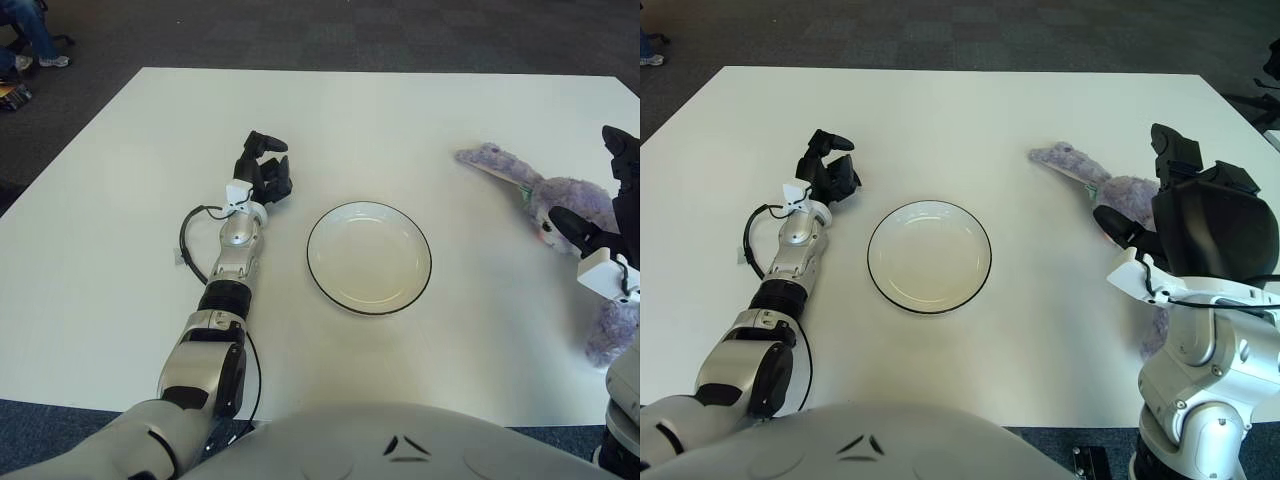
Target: Put the doll into the plate.
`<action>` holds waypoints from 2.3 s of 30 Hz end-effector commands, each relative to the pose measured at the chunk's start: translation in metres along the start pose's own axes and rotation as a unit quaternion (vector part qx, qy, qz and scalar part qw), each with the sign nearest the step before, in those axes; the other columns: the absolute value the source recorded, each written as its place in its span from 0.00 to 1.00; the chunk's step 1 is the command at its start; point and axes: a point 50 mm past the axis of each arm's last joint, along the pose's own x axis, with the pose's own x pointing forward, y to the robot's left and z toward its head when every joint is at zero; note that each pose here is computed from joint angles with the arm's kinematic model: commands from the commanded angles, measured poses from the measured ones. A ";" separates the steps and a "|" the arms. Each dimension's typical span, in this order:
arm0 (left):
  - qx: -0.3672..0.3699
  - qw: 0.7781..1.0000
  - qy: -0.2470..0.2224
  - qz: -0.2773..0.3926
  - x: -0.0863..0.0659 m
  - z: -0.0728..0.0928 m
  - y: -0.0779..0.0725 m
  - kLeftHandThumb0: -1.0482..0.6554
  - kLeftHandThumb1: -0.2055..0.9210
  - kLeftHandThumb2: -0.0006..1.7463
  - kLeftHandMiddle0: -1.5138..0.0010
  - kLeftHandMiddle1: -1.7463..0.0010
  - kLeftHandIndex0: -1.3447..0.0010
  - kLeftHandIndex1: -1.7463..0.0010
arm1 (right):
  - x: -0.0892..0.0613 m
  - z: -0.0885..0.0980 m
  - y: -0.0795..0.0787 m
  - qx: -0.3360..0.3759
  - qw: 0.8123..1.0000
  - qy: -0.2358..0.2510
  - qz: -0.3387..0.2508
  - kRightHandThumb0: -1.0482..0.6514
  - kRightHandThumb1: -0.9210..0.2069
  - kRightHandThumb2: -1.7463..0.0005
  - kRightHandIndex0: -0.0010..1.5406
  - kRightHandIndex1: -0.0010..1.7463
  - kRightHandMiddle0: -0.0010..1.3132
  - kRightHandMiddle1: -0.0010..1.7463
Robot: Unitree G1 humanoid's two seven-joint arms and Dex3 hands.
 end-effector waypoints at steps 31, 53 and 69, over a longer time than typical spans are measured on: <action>0.010 0.999 0.037 0.027 -0.016 -0.021 0.004 0.39 0.75 0.52 0.37 0.00 0.73 0.00 | 0.019 -0.006 0.017 -0.159 0.977 0.102 0.102 0.21 0.39 0.54 0.05 0.03 0.00 0.00; 0.025 0.999 0.032 0.035 -0.018 -0.017 0.002 0.39 0.74 0.53 0.35 0.00 0.72 0.00 | 0.040 -0.022 0.039 -0.221 0.951 0.140 0.168 0.23 0.43 0.54 0.03 0.02 0.00 0.00; 0.030 0.998 0.032 0.036 -0.019 -0.016 0.000 0.39 0.75 0.52 0.37 0.00 0.72 0.00 | 0.053 -0.029 0.055 -0.185 0.948 0.159 0.204 0.28 0.49 0.51 0.04 0.02 0.00 0.00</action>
